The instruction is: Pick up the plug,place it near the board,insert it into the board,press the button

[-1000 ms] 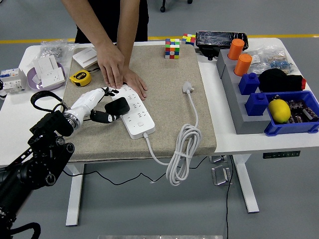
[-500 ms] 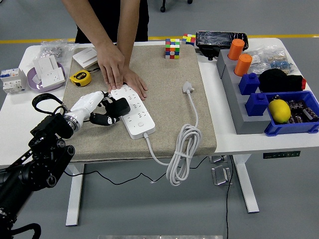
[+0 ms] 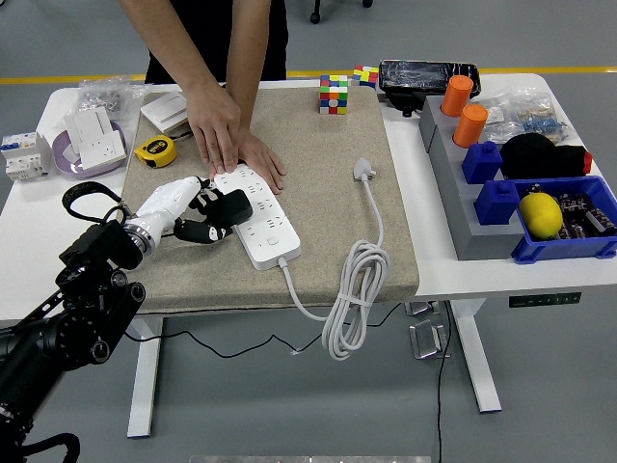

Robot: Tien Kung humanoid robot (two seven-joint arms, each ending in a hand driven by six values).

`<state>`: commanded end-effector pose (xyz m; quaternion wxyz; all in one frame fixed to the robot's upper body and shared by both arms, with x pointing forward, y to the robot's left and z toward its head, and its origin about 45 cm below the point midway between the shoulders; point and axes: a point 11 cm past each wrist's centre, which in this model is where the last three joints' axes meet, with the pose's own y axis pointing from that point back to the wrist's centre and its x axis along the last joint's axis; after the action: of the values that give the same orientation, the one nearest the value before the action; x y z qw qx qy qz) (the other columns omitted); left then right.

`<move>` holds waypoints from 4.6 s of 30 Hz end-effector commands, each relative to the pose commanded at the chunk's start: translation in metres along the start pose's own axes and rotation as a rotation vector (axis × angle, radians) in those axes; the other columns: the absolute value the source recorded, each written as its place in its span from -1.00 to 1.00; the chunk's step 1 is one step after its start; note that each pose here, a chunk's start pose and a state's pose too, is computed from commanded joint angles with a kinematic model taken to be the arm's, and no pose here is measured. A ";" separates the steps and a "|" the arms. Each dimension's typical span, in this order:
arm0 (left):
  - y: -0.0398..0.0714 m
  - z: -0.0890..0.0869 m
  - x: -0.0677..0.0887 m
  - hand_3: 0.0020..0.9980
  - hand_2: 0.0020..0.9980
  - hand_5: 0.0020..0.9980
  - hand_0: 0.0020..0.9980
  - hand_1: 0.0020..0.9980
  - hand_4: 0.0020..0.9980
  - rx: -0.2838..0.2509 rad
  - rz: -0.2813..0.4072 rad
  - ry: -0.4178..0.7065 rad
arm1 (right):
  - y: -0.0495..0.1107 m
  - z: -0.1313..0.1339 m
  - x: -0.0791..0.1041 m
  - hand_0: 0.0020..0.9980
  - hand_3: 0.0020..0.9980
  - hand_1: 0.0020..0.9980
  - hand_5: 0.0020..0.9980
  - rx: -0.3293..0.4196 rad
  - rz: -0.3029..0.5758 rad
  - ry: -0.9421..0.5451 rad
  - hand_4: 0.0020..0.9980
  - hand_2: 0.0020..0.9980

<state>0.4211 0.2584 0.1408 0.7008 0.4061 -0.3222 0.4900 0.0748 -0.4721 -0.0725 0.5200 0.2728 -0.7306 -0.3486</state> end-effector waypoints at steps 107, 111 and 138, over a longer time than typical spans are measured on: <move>0.057 -0.090 0.000 -0.37 -0.44 -0.52 -0.15 -0.41 -0.03 0.216 0.136 0.319 | 0.000 0.007 -0.002 0.64 0.51 0.58 1.00 -0.016 -0.001 -0.013 1.00 0.51; 0.057 -0.089 -0.002 -0.29 -0.35 -0.49 -0.13 -0.26 0.11 0.213 0.128 0.314 | 0.000 0.008 -0.002 0.64 0.51 0.58 1.00 -0.017 -0.002 -0.013 1.00 0.51; 0.055 -0.078 0.021 0.72 0.73 0.56 0.66 0.81 1.00 0.133 0.154 0.437 | 0.001 0.004 -0.004 0.64 0.51 0.58 1.00 -0.011 -0.008 -0.023 1.00 0.50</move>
<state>0.3794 0.3466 0.1363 0.6862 0.3098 -0.1602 0.6384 0.0725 -0.4676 -0.0750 0.5117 0.2688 -0.7335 -0.3576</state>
